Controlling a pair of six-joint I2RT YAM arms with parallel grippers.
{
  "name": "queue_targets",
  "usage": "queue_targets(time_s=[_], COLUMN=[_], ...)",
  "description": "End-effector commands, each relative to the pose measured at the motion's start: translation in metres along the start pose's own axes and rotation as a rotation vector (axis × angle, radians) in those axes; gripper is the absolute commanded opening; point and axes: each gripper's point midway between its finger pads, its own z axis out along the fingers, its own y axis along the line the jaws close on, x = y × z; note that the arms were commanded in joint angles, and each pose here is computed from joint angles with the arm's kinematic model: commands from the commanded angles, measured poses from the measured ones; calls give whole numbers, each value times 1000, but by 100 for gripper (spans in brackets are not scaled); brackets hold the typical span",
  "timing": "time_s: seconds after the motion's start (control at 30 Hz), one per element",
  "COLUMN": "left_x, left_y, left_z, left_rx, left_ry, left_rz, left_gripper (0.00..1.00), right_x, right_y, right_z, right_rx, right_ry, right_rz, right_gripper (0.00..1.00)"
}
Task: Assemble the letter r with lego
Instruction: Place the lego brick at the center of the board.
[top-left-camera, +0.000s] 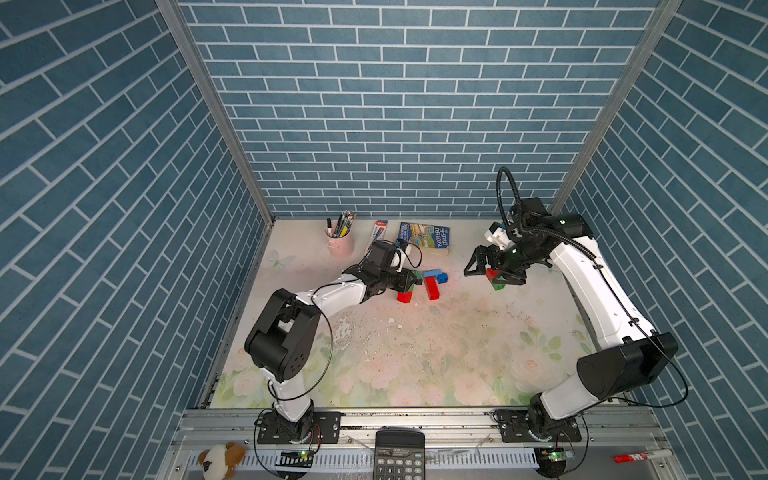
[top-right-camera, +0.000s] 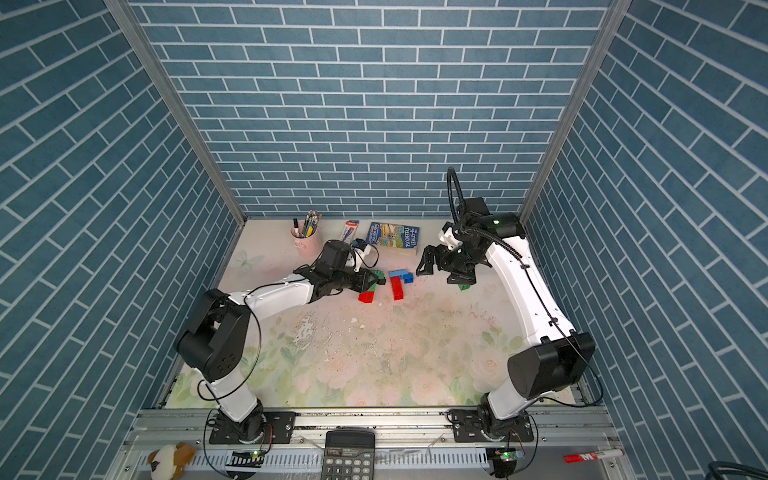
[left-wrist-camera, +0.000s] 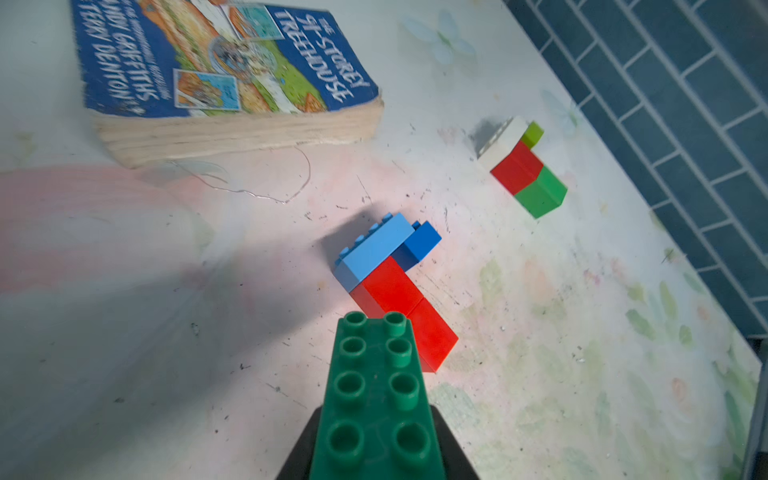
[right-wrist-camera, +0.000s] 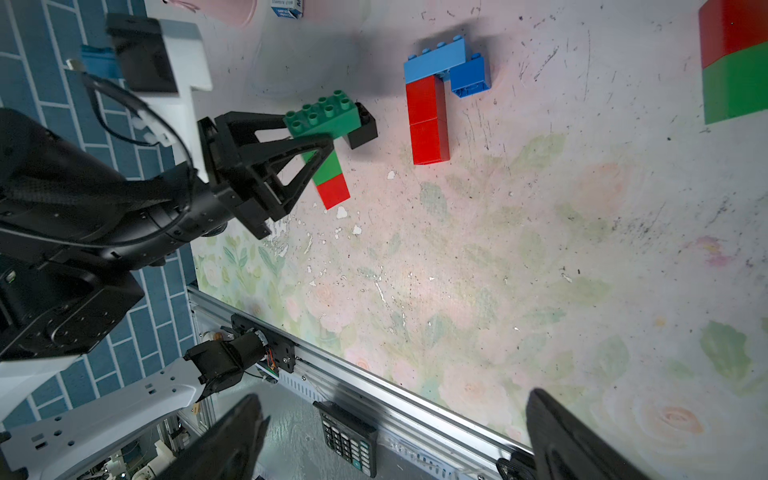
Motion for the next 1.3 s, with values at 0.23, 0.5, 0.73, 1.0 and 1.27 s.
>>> queue_targets(time_s=[0.23,0.5,0.73,1.0,1.27], left_x=[8,25,30,32,35], left_y=[27,44,54,63,74], left_z=[-23,-16,-3,4,-4], left_rx=[43,101,142,117,-7], left_ry=[-189,-294,-341,-315,-216], left_rz=[-322,-453,-504,-482,-425], left_gripper=[31,32,33,58,84], right_x=[-15,-13,-9,-8,-9], right_y=[16,16,15,14,9], right_z=[-8,-11,-14,-19,-17], right_rx=[-70,-68,-61,-46,-18], right_ry=[-51,-60,-63,-76,-85], right_rz=[-34,-23,3,28,41], right_gripper=[99,98,98,99,99])
